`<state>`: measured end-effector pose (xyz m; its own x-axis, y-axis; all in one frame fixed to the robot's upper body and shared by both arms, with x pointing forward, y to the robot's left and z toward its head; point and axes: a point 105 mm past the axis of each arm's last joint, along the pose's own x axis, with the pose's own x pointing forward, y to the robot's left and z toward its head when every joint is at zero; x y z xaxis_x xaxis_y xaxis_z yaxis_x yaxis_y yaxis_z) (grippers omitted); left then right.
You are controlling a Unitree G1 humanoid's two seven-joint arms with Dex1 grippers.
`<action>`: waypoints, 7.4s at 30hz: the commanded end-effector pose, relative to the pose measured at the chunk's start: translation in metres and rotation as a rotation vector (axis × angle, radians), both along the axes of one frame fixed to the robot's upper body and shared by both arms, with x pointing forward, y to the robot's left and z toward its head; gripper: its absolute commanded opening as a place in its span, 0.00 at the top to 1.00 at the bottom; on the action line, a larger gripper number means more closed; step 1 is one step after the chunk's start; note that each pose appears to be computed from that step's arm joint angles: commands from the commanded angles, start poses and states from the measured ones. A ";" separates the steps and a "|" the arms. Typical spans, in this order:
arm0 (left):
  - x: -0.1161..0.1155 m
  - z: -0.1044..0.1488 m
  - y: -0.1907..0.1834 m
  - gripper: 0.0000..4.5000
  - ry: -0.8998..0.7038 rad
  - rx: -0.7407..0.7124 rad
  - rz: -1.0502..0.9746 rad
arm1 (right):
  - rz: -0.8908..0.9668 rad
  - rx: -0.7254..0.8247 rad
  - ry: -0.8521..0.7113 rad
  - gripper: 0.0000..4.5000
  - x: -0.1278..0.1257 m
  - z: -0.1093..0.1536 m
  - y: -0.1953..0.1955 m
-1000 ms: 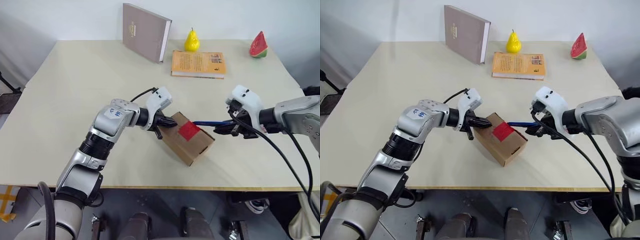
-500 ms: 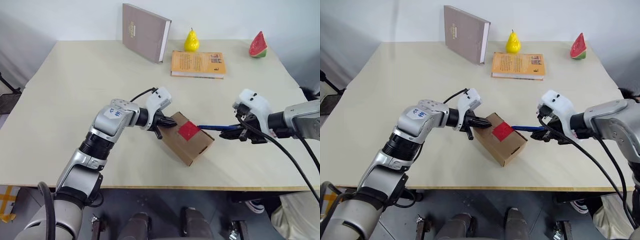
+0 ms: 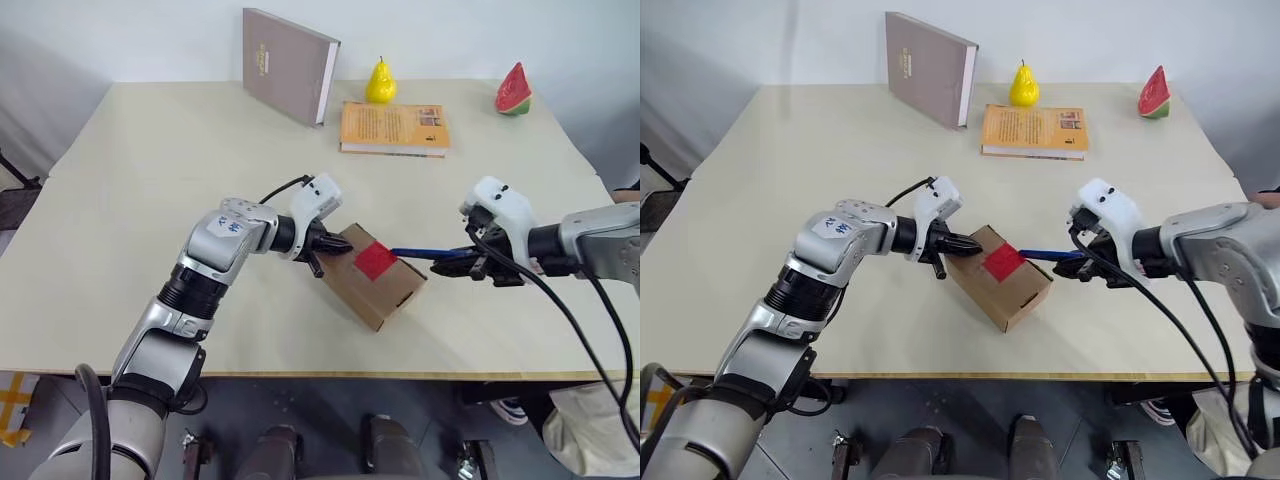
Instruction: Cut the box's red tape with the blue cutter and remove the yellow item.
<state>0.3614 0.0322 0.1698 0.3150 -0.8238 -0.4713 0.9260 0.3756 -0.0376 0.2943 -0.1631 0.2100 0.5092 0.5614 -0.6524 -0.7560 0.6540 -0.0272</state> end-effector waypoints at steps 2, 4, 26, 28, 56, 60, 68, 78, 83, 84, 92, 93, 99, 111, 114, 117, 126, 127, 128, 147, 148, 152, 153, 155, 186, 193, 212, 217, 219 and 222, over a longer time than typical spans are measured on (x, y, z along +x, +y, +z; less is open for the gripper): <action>-0.002 -0.032 0.004 1.00 0.087 0.072 0.048 | 0.071 0.042 -0.027 0.97 0.007 0.002 0.021; -0.002 -0.032 0.005 1.00 0.089 0.071 0.050 | 0.067 0.046 -0.030 0.97 0.011 0.000 0.023; -0.010 -0.036 0.018 1.00 0.103 0.092 0.052 | 0.105 0.070 -0.004 0.97 -0.009 -0.004 0.036; -0.013 -0.034 0.018 1.00 0.101 0.092 0.046 | 0.108 0.068 0.003 0.97 -0.011 -0.004 0.038; -0.033 -0.016 0.028 1.00 0.053 0.234 -0.085 | -0.022 0.082 -0.106 0.97 -0.025 0.011 0.025; -0.035 -0.006 0.026 1.00 0.030 0.237 -0.116 | -0.054 0.081 -0.108 0.97 -0.025 0.012 0.023; -0.042 -0.001 0.022 1.00 0.036 0.238 -0.194 | -0.132 0.146 -0.060 0.97 -0.041 0.010 0.033; -0.036 -0.014 0.016 1.00 0.054 0.232 -0.174 | -0.179 0.150 -0.053 0.97 -0.055 -0.001 0.037; -0.036 -0.016 0.013 1.00 0.058 0.228 -0.180 | -0.196 0.139 -0.070 0.97 -0.064 0.000 0.030; -0.036 -0.016 0.012 1.00 0.058 0.228 -0.181 | -0.198 0.138 -0.073 0.97 -0.065 0.001 0.029; -0.034 -0.015 0.007 1.00 0.056 0.221 -0.197 | -0.238 0.109 -0.046 0.97 -0.077 -0.009 0.020; -0.034 -0.015 0.006 1.00 0.056 0.221 -0.198 | -0.242 0.112 -0.045 0.97 -0.077 -0.010 0.019; -0.033 -0.014 0.005 1.00 0.052 0.220 -0.203 | -0.247 0.120 -0.028 0.97 -0.084 -0.015 0.021; -0.033 -0.014 0.004 1.00 0.051 0.219 -0.207 | -0.280 0.102 -0.012 0.97 -0.091 -0.022 0.017; -0.032 -0.013 0.003 1.00 0.050 0.218 -0.208 | -0.285 0.101 -0.010 0.97 -0.092 -0.023 0.017; -0.032 -0.013 0.003 1.00 0.050 0.217 -0.208 | -0.287 0.102 -0.008 0.97 -0.093 -0.024 0.017; -0.034 -0.013 0.004 1.00 0.052 0.219 -0.210 | -0.292 0.113 0.000 0.97 -0.092 -0.026 0.020; -0.034 -0.012 0.004 1.00 0.053 0.219 -0.210 | -0.290 0.115 0.000 0.97 -0.091 -0.026 0.021; -0.035 -0.012 0.005 1.00 0.054 0.219 -0.211 | -0.287 0.114 0.002 0.97 -0.091 -0.026 0.022; -0.046 -0.013 0.007 1.00 0.071 0.216 -0.221 | -0.255 0.165 -0.022 0.97 -0.057 -0.017 0.038; -0.046 -0.013 0.007 1.00 0.070 0.216 -0.221 | -0.252 0.163 -0.018 0.97 -0.055 -0.018 0.040; -0.045 -0.012 0.007 1.00 0.066 0.218 -0.217 | -0.246 0.154 0.002 0.97 -0.049 -0.022 0.046; -0.045 -0.012 0.008 1.00 0.065 0.218 -0.215 | -0.248 0.150 0.004 0.97 -0.047 -0.023 0.047; -0.044 -0.012 0.009 1.00 0.063 0.218 -0.209 | -0.259 0.145 0.000 0.97 -0.046 -0.023 0.045; -0.040 -0.012 0.006 1.00 0.054 0.214 -0.205 | -0.306 0.128 -0.020 0.97 -0.057 -0.023 0.028; -0.039 -0.012 0.006 1.00 0.054 0.214 -0.206 | -0.334 0.107 -0.017 0.97 -0.070 -0.028 0.020; -0.037 -0.013 0.001 1.00 0.051 0.210 -0.223 | -0.353 0.132 -0.070 0.97 -0.080 -0.016 0.014; -0.038 -0.013 0.002 1.00 0.053 0.211 -0.225 | -0.329 0.180 -0.098 0.97 -0.080 -0.008 0.020; -0.038 -0.013 0.002 1.00 0.052 0.211 -0.225 | -0.332 0.165 -0.084 0.97 -0.082 -0.011 0.018; -0.038 -0.013 0.002 1.00 0.051 0.211 -0.226 | -0.337 0.148 -0.064 0.97 -0.085 -0.016 0.017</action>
<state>0.3229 0.0311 0.1698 0.1081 -0.7865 -0.6080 0.9889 0.1479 -0.0154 0.2116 -0.1498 0.1877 0.7131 0.4278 -0.5554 -0.4781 0.8762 0.0611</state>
